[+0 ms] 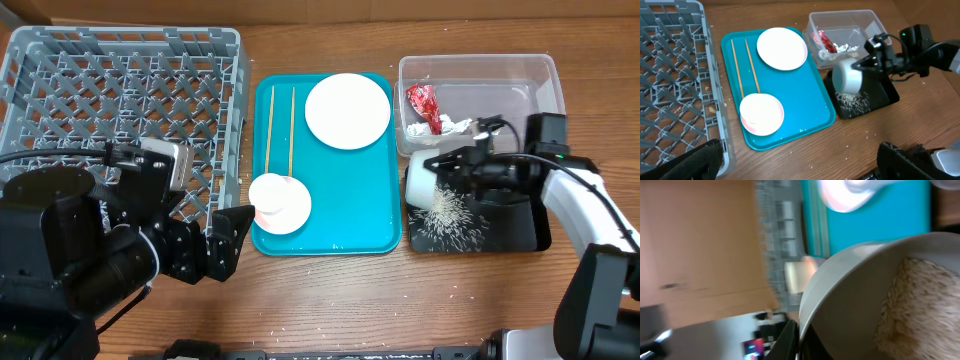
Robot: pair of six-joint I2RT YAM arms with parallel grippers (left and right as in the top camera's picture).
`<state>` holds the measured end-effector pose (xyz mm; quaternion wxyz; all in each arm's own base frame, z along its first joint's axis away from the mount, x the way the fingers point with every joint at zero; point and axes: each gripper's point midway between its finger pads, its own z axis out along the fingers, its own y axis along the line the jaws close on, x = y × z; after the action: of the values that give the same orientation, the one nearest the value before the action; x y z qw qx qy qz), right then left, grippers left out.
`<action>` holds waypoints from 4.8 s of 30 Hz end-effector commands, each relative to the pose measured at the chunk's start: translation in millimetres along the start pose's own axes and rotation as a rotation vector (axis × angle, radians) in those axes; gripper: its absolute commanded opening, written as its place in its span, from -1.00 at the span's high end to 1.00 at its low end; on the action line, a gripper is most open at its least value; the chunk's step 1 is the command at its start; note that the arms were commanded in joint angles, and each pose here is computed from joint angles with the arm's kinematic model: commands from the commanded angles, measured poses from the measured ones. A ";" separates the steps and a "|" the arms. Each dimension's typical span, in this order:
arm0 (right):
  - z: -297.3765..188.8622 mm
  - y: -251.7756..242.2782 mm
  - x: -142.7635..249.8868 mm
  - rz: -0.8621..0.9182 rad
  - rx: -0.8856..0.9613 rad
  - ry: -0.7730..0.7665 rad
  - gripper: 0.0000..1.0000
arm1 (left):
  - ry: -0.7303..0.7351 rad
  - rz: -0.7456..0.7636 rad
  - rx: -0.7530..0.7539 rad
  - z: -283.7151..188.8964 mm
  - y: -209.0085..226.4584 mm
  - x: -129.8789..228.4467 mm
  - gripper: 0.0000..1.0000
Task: Sort waste into correct bins and load items into the dishwasher
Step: 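Tip the rice bowl over the black tray to pour out rice, then return the empty bowl to the teal tray with the right gripper, then lift the white cup off the pink saucer with the right gripper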
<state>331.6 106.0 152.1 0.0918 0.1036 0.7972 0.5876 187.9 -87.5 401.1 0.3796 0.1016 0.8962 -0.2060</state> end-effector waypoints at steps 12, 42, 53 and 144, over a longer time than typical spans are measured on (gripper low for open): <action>-30.0 25.8 2.1 0.027 -0.204 -0.017 0.92 | 0.010 0.004 -0.007 4.7 2.7 -2.7 -1.00; -40.0 22.6 1.5 -0.057 -0.070 -0.064 0.92 | 0.021 0.000 -0.008 4.6 2.9 0.1 -1.00; 39.6 56.2 60.2 -0.441 0.441 0.209 0.92 | 0.003 0.017 -0.076 4.2 14.5 -4.2 -1.00; 38.6 230.6 72.0 -0.803 0.185 0.114 0.92 | 0.048 -0.278 0.696 93.8 -1.2 -27.7 -1.00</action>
<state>315.7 221.2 323.6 0.2581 -0.1550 0.8902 0.3419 280.5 -92.9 314.2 0.2804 0.0093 0.8860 -0.3692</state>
